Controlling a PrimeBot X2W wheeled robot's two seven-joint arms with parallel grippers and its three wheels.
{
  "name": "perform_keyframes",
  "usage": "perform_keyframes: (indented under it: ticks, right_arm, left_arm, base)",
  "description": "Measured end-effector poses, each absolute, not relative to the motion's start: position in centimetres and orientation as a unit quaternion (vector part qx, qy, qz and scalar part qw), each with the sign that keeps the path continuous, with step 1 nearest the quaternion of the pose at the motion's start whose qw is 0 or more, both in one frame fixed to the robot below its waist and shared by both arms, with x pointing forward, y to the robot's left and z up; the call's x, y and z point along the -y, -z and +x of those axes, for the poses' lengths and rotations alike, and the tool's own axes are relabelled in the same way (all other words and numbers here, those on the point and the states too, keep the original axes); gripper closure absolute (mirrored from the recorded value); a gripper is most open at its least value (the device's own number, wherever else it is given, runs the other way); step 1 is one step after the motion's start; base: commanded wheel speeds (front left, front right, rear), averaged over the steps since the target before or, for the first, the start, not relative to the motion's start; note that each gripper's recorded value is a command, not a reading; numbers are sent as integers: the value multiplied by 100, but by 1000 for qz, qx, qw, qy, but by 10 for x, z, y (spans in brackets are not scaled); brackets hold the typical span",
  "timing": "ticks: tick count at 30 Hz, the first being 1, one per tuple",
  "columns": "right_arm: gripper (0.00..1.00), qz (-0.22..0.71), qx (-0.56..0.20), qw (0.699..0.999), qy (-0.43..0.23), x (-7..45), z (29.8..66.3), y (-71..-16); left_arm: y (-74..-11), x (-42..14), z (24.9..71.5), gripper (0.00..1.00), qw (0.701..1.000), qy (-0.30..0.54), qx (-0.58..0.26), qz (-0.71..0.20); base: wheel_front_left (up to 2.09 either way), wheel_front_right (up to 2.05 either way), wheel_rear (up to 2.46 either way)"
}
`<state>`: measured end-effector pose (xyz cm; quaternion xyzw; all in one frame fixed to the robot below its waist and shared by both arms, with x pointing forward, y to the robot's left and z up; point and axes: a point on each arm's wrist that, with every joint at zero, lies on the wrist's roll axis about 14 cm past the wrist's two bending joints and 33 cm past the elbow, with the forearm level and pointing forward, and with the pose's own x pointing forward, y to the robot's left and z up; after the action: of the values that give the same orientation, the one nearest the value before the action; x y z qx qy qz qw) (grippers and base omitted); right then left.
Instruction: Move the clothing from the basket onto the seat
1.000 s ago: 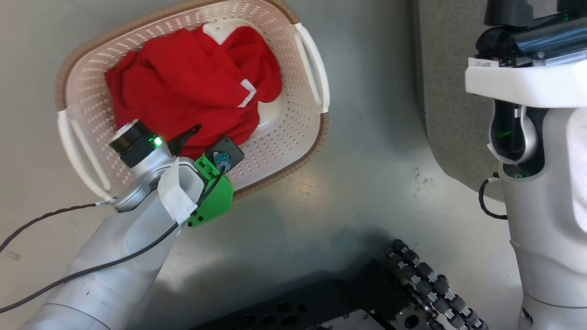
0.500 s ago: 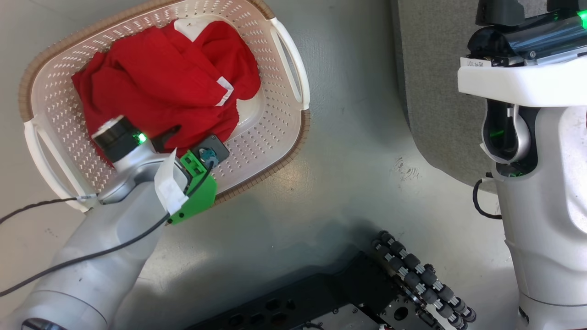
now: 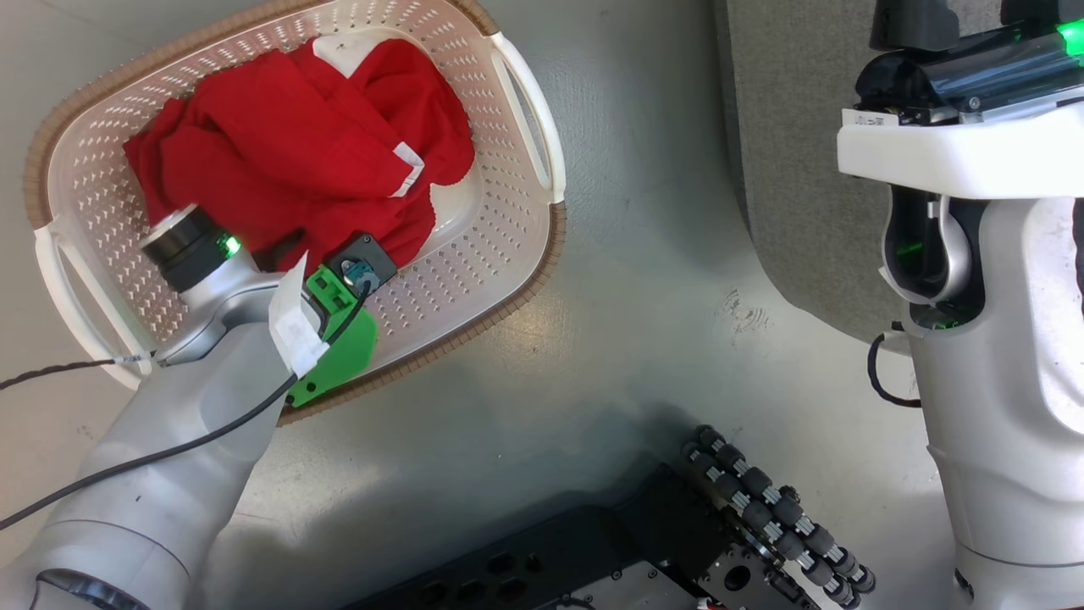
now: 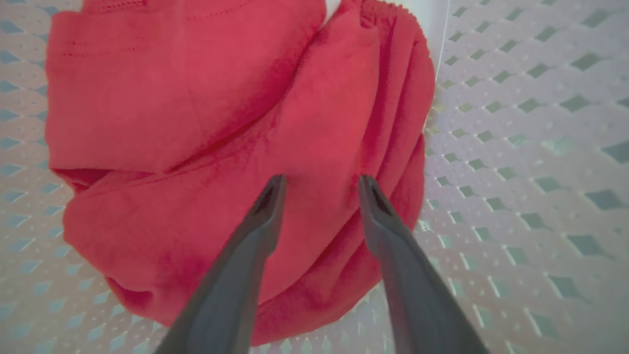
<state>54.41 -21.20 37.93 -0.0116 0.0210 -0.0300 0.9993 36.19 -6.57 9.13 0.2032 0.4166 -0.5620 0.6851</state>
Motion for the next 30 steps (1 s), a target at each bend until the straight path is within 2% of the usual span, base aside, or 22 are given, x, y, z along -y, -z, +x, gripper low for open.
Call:
perform_keyframes:
  ticks: [2,3,4,9,13,20,30]
  right_arm:
    - [0,-12,-22,999,30,212,544,-379]
    - [0,-12,-21,999,30,212,543,-380]
    - [0,-12,-20,999,31,213,543,-381]
    - [0,-14,-21,999,37,214,540,-381]
    - [0,-13,-22,999,36,214,541,-379]
    - [0,-9,-23,999,43,217,542,-376]
    - [0,-5,-14,999,52,222,544,-388]
  left_arm:
    - [-91,65,359,77,681,564,-418,207]
    - [-90,64,357,94,678,566,-419,209]
    - [-90,65,355,100,676,568,-420,211]
    - [-92,68,356,100,675,570,-418,211]
    - [-94,71,369,100,688,562,-411,203]
    - [-101,75,398,100,725,537,-394,174]
    - [-147,93,426,100,780,516,-336,109]
  base:
    - [0,0,0]
    - [0,0,0]
    - [0,0,0]
    - [0,0,0]
    - [0,0,0]
    - [0,0,0]
    - [0,0,0]
